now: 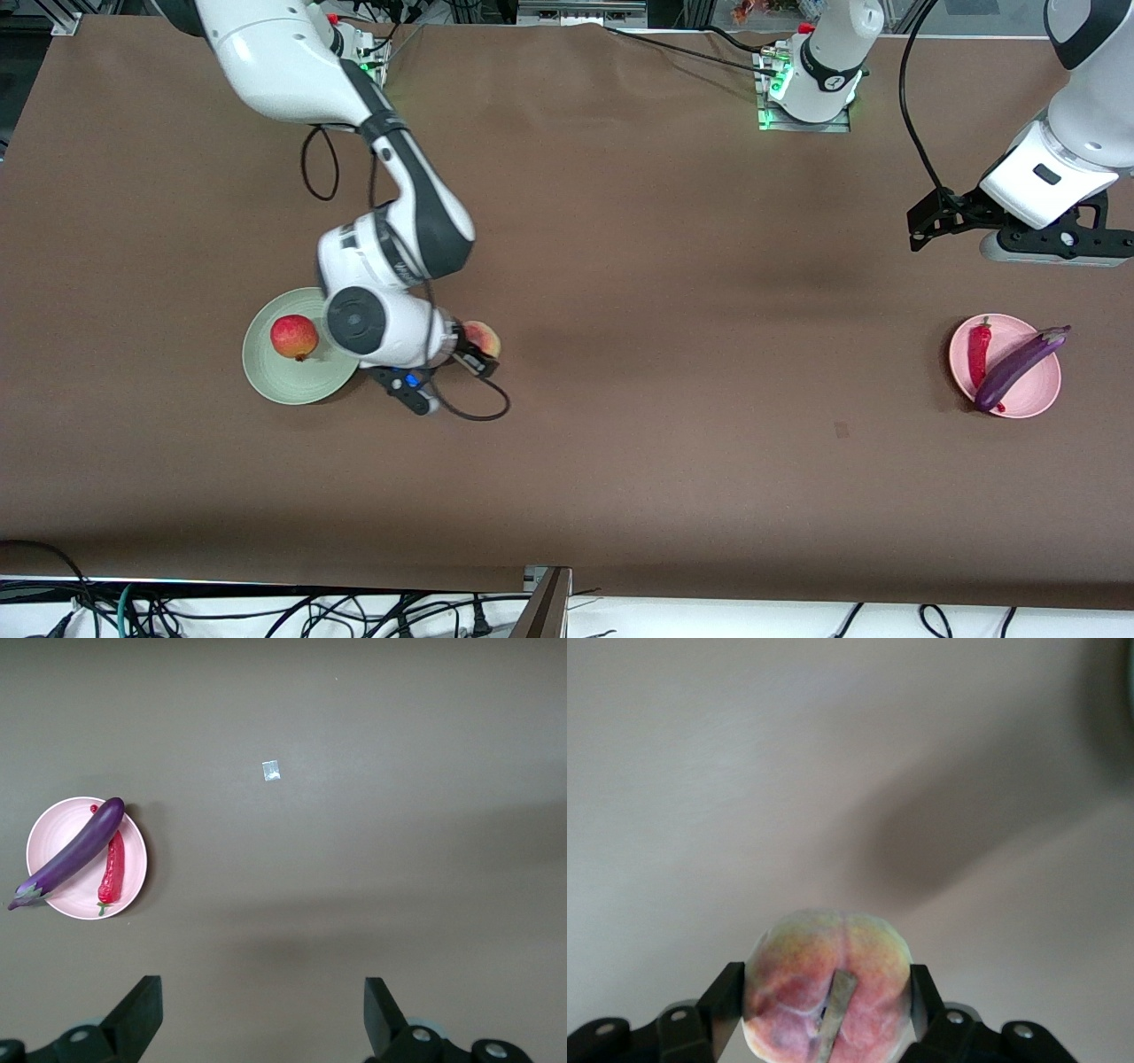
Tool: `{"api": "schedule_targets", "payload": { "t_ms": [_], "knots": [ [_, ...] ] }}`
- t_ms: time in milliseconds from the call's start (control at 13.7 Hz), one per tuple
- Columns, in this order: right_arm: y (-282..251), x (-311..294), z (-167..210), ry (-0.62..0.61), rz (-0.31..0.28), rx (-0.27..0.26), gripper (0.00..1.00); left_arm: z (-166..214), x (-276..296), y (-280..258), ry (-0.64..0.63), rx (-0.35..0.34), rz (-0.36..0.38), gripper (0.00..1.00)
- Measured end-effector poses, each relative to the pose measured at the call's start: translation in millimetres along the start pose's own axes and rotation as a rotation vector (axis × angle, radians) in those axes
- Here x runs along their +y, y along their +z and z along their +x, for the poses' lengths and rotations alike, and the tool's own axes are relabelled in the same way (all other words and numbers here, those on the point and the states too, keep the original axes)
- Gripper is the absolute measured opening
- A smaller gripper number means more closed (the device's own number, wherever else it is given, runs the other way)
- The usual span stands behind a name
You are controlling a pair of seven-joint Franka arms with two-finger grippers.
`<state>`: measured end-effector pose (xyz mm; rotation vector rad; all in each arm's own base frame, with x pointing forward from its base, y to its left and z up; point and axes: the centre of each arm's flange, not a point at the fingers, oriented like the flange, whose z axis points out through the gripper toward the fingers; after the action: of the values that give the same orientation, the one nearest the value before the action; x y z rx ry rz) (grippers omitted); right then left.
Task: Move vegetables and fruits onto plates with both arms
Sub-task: 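Carry the peach to the green plate and lower it, then release the peach and raise the right gripper away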
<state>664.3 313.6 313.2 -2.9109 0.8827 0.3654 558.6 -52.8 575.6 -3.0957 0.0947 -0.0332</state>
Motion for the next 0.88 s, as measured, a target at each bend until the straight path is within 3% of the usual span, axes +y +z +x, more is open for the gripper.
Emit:
{"api": "schedule_targets", "payload": {
  "t_ms": [220, 440, 586, 879],
  "knots": [
    [-13, 75, 53, -0.127, -0.051, -0.022, 0.8, 0, 1, 0, 0.001, 0.0, 0.0, 1.0],
    [7, 161, 95, -0.255, -0.083, -0.012, 0.8, 0, 0, 0, 0.001, -0.002, 0.0, 1.0],
    [26, 199, 108, -0.295, -0.091, -0.006, 0.8, -1, 0, 0, 0.001, -0.005, 0.0, 1.0],
    [44, 214, 112, -0.315, -0.094, 0.004, 0.79, -1, 0, 0, 0.001, -0.006, 0.0, 1.0]
  ]
}}
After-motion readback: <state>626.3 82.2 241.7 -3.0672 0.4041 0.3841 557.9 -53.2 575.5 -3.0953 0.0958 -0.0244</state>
